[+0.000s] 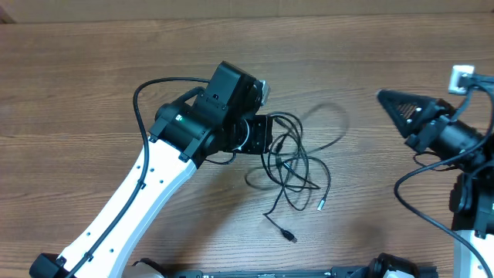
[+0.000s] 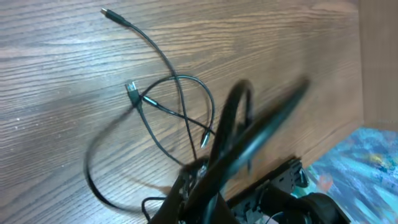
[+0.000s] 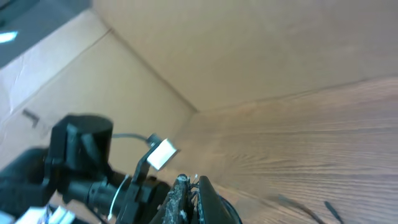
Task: Untangle cables
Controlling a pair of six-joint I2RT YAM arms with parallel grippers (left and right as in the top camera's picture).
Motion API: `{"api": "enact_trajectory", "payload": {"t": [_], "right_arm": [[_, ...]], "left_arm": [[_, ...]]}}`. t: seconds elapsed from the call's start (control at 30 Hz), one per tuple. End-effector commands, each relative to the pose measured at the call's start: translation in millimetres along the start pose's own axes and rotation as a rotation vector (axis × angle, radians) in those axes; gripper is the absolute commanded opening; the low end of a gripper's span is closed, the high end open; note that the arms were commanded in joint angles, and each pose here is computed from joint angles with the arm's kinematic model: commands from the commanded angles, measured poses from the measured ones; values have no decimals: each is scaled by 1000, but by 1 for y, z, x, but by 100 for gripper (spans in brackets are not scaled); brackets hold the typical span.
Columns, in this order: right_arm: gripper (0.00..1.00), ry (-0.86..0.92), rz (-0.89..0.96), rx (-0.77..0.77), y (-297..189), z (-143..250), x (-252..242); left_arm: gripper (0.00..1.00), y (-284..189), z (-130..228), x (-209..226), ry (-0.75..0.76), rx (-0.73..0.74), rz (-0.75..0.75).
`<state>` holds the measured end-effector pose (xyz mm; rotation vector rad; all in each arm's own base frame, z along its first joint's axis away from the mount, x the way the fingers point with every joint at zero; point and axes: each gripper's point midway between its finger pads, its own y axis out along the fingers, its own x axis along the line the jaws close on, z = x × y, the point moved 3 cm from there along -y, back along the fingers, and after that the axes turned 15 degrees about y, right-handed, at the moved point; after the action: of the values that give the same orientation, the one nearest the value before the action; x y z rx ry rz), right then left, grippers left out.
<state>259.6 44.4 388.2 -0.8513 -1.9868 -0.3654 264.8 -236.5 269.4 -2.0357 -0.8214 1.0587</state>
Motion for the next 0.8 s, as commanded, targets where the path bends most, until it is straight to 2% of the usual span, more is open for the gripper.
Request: {"api": "enact_trajectory", "payload": {"t": [0.0,0.23,0.27,0.37,0.5,0.57,0.6,0.77], "right_arm": [[4,62,15,-43,-9,-7,1],[4,78,19,-49,-13,-9,-2],[8,38,2,-26,-12,-6,0],[26,-62,-46,48,-12,6,2],[57,-128,-20,97,-12,23,-13],[68,-181,-5,134,-13,36,-23],[72,-219,1,160,-14,45,-28],[75,-316,2,208,-17,63,-34]], "left_arm": [[4,-6,-2,-2,3,-22,-14],[4,-6,-3,-2,4,-23,-13],[4,-6,-3,-2,8,-25,-12],[4,-6,-6,-9,74,-36,32],[4,-8,-13,-27,260,-74,145],[4,-11,-17,-40,377,-106,223],[4,-13,-19,-48,440,-127,274],[4,-23,-21,-69,555,-177,419]]}}
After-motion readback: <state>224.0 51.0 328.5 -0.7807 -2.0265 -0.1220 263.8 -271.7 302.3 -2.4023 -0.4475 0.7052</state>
